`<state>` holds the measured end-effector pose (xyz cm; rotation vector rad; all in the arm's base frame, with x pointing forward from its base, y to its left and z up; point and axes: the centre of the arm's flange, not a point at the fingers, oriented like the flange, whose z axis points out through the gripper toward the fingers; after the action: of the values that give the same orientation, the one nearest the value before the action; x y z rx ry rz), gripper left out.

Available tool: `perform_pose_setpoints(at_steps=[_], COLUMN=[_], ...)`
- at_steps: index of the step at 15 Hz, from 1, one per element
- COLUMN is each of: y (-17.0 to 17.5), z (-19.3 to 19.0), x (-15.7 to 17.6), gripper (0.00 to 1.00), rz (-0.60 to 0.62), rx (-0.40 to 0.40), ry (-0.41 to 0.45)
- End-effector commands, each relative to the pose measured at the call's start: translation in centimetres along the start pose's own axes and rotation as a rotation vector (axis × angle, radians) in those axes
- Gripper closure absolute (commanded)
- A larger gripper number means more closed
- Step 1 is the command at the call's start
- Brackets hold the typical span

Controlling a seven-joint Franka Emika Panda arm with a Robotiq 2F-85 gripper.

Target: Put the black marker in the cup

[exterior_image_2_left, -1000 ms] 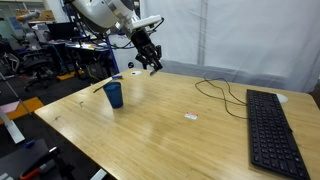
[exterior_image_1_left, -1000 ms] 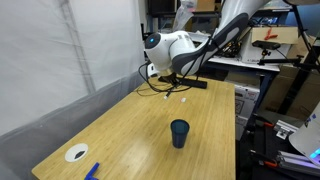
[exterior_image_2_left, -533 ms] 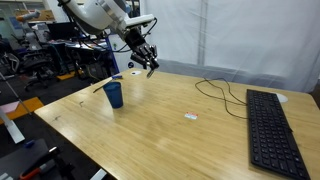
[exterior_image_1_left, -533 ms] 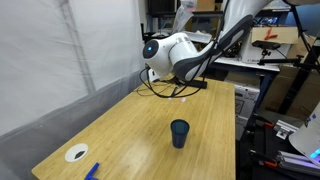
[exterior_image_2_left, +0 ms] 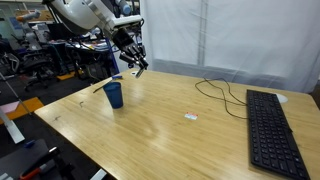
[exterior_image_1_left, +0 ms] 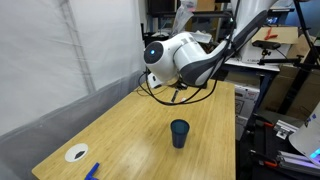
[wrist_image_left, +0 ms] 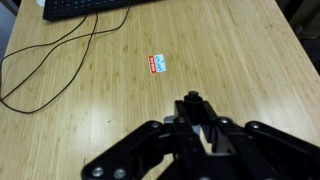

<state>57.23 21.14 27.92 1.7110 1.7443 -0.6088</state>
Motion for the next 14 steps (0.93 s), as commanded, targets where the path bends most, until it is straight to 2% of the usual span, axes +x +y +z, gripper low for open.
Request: perform_pose_setpoints(at_steps=[1, 3, 4, 5, 14], y=[-2.1, -2.8, -1.4, -1.5, -1.6], z=[-0.4, -0.6, -0.5, -0.5, -0.2], x=[-1.1, -1.3, -0.1, -0.1, 0.2], gripper=[0.95, 0.95, 0.95, 0.81, 0.81], rz=[-0.014, -0.024, -0.025, -0.027, -0.031], rx=[-0.067, -0.090, -0.037, -0.039, -0.034], ry=[0.001, 0.009, -0.002, -0.001, -0.001])
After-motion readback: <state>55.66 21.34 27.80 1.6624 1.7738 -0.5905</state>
